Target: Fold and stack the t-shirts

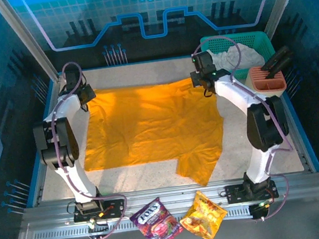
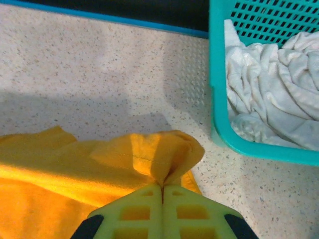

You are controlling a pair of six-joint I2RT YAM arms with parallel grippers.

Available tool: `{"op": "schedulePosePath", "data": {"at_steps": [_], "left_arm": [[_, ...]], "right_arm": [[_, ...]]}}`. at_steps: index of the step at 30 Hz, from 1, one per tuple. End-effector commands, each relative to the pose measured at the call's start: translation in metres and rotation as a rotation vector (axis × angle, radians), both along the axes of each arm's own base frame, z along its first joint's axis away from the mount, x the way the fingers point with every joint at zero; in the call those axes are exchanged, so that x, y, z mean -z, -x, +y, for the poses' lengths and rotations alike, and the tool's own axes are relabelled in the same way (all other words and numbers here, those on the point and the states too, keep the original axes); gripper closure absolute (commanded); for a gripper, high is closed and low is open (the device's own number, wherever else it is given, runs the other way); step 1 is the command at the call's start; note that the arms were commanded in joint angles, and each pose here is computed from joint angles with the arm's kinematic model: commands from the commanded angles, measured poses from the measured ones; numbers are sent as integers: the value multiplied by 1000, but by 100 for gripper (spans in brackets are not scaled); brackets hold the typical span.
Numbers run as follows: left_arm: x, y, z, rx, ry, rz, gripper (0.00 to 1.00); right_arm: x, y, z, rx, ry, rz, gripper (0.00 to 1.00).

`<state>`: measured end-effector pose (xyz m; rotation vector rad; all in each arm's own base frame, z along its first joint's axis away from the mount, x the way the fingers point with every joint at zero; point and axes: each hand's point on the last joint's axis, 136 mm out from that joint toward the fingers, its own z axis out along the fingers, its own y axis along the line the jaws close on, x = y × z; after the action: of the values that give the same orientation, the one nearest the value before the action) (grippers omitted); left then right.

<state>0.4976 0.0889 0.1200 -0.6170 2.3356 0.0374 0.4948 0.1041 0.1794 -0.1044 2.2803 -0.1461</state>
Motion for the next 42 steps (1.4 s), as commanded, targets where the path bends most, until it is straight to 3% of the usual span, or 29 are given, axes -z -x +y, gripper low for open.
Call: {"op": "schedulePosePath", "data": {"at_steps": [1,14,22,28,34,37,42], "left_arm": [[-10,10,1,-15,19,-35,100],[7,56,-13,-26,83,2,100],[31,82,-18,-57,120,75,99],[49,97,-18,-87,132,143,71],[36,114,-21,-104,143,100,41],[18,119,-19,-107,129,70,32],[-11,121,-18,-100,106,47,31]], "right_arm": [[-7,11,5,7,-60,-35,100],[26,79,-6,40,-103,34,100],[75,116,-3,31,-139,188,100],[121,137,11,22,-185,374,100],[152,177,19,28,-202,526,100],[157,191,15,46,-192,566,81],[127,190,11,32,-159,531,50]]}}
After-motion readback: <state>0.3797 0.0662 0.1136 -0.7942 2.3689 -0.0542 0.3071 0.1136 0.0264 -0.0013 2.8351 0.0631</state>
